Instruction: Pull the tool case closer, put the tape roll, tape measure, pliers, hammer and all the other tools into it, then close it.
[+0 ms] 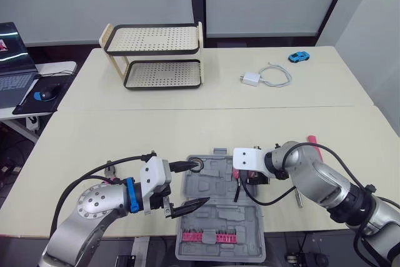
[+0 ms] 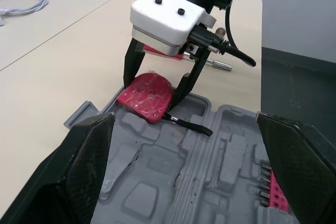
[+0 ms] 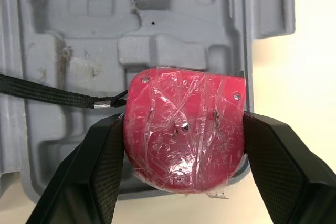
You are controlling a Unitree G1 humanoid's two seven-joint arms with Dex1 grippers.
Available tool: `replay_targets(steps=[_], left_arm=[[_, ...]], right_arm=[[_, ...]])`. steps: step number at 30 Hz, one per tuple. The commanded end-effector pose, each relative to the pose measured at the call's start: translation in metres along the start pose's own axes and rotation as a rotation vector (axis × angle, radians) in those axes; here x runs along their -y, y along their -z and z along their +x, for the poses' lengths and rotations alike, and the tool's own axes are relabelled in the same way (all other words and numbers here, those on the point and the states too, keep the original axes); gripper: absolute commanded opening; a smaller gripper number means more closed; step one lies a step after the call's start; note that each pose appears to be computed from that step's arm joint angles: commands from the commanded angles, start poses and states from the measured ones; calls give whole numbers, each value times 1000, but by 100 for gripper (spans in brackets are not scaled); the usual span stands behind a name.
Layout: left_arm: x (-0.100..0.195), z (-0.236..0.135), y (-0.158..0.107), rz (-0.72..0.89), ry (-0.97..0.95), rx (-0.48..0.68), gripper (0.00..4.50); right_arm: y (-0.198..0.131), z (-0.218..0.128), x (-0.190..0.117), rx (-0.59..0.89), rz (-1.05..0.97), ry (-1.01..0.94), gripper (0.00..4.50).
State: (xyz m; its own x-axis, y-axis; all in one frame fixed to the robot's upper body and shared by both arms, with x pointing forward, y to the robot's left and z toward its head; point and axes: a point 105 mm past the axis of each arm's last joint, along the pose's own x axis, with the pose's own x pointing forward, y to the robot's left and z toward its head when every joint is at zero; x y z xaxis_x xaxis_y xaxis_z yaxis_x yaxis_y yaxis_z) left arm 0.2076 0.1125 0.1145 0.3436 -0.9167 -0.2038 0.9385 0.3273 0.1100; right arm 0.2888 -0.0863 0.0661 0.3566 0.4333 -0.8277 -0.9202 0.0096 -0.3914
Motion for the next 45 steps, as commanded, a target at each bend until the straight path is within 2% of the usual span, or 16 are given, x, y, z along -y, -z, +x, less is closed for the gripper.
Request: replay_targets(steps=[1, 18, 22, 33, 40, 43, 45], left_arm=[[1, -2, -1, 18, 2, 10, 450], [4, 2, -3, 22, 5, 5, 450], [3, 2, -2, 28, 7, 2, 450], [1, 3, -5, 33, 9, 6, 450], [-1, 6, -11, 42, 21, 18, 450], [-1, 6, -12, 45, 26, 18, 450], [-1, 6, -11, 45, 29, 16, 450]], right_arm=[[-3, -4, 6, 8, -75, 5, 310], [-7, 2, 9, 35, -91, -1, 310], [-10, -1, 12, 48, -77, 15, 447], [-16, -28, 16, 82, -46, 14, 447], [-46, -50, 4, 396, 156, -6, 447], [-37, -53, 0, 442, 192, 20, 386], [-31, -52, -4, 453, 193, 32, 313]])
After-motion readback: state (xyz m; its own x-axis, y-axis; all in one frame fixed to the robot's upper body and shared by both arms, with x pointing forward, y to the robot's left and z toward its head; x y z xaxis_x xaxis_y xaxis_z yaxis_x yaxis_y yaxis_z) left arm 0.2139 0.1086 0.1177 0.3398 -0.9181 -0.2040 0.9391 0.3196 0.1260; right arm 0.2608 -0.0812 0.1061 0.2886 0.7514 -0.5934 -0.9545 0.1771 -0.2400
